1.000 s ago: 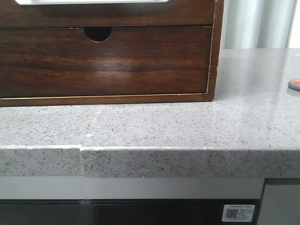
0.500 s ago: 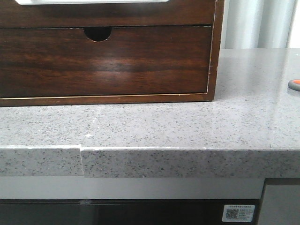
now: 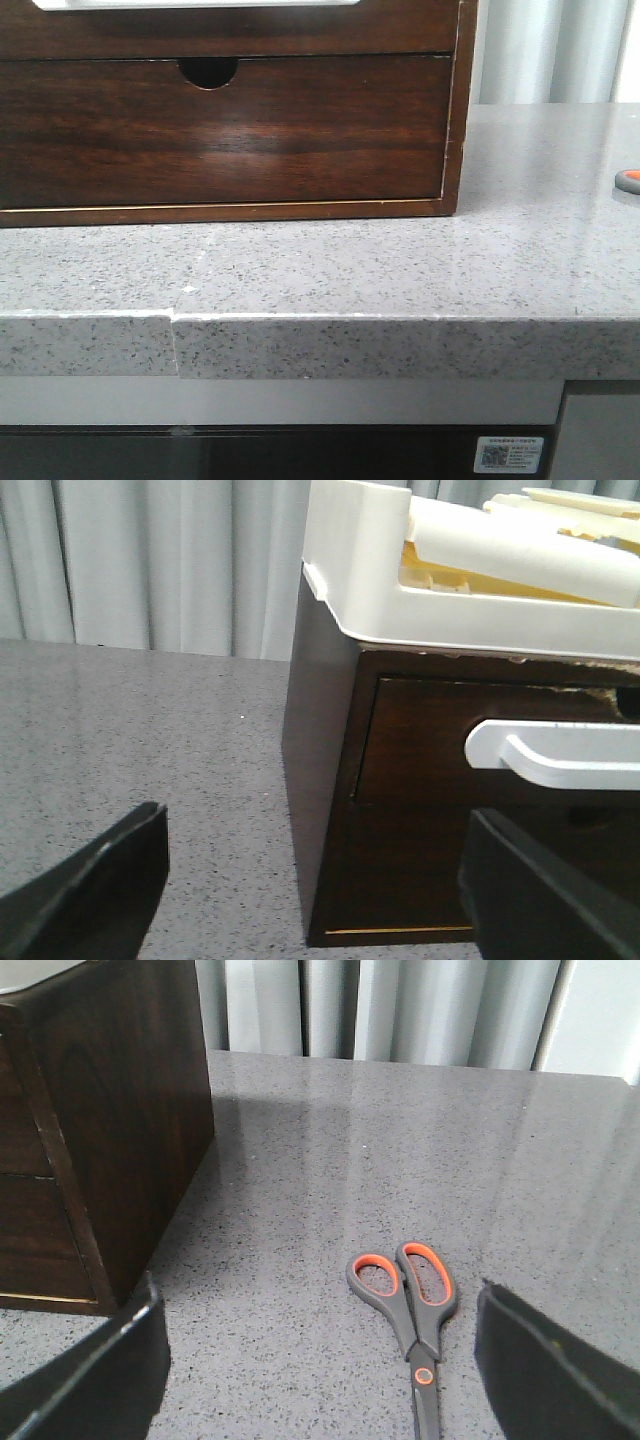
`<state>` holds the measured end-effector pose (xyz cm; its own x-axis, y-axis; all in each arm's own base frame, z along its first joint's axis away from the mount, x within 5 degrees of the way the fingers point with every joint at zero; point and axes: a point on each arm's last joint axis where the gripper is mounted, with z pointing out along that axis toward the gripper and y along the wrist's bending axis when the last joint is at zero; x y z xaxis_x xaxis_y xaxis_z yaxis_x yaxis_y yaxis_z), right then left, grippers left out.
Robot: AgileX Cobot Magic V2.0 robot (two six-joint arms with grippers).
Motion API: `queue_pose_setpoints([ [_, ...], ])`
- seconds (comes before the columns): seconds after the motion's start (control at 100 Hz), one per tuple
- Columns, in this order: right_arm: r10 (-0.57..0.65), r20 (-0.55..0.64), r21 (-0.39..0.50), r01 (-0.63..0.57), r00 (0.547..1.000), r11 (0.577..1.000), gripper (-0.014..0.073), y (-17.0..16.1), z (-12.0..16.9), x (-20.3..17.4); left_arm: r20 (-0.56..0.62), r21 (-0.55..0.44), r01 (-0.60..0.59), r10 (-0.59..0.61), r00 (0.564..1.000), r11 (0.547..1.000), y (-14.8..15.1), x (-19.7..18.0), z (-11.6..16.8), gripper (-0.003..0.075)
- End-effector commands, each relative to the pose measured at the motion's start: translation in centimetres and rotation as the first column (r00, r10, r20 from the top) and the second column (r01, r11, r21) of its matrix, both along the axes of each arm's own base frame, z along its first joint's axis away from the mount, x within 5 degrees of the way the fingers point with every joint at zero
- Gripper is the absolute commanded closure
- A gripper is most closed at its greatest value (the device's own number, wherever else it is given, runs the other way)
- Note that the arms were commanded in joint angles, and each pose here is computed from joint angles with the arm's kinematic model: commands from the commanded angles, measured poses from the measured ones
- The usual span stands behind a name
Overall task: Put scissors in drawer with both arms
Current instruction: 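Grasp the white drawer handle with the left gripper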
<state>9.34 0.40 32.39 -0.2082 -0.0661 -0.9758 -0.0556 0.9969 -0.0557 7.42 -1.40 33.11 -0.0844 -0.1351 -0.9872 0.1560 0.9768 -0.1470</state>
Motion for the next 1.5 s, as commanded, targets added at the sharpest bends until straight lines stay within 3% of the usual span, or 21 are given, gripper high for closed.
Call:
queue_pose_setpoints([
  [0.0,-0.006,0.111,-0.007,0.007,0.994,1.000,0.0027,-0.1,1.9,0.2,0.087,-0.137,0.004,0.008,0.996,0.991,0.0,0.1,1.7,0.0183],
  [0.08,-0.006,0.111,-0.006,0.006,0.994,1.000,0.0027,-0.1,1.9,0.2,0.103,-0.246,0.023,0.003,0.995,0.969,-0.1,0.1,2.0,0.0200],
  [0.2,-0.005,0.104,-0.002,0.005,0.995,1.000,0.0027,-0.1,1.9,0.2,0.075,-0.424,0.072,-0.044,0.996,0.903,-0.5,0.0,2.0,0.0218],
  [0.39,-0.005,0.088,-0.001,0.005,0.996,1.000,0.0027,0.0,1.7,0.1,-0.012,-0.662,0.129,-0.182,0.983,0.738,-1.7,0.5,1.8,0.0248],
  [0.49,-0.004,0.084,-0.001,0.005,0.996,1.000,0.0027,0.0,1.7,0.1,-0.095,-0.717,0.124,-0.273,0.957,0.685,-2.5,1.5,1.1,0.0249],
  [0.6,-0.004,0.076,-0.002,0.004,0.997,1.000,0.0027,0.0,1.6,0.1,-0.169,-0.741,0.122,-0.359,0.918,0.661,-3.4,3.0,0.4,0.0249],
  [0.78,-0.005,0.061,0.003,0.005,0.998,1.000,0.0027,0.0,1.5,0.1,-0.149,-0.777,0.193,-0.473,0.869,0.599,-4.5,5.4,0.3,0.0249],
  [0.96,-0.012,0.014,0.034,0.011,1.000,0.999,0.0028,0.0,1.1,0.9,-0.069,-0.830,0.282,-0.589,0.805,0.482,-5.6,7.8,0.0,0.0249],
  [1.12,-0.011,-0.027,0.030,0.012,1.000,0.999,0.0028,0.0,1.5,1.5,-0.104,-0.833,0.286,-0.642,0.760,0.474,-6.3,10.2,-0.7,0.0249],
  [1.49,-0.013,-0.019,0.020,0.014,1.000,1.000,0.0028,0.0,2.1,1.5,-0.130,-0.817,0.300,-0.664,0.737,0.493,-6.8,14.6,-0.5,0.0249],
])
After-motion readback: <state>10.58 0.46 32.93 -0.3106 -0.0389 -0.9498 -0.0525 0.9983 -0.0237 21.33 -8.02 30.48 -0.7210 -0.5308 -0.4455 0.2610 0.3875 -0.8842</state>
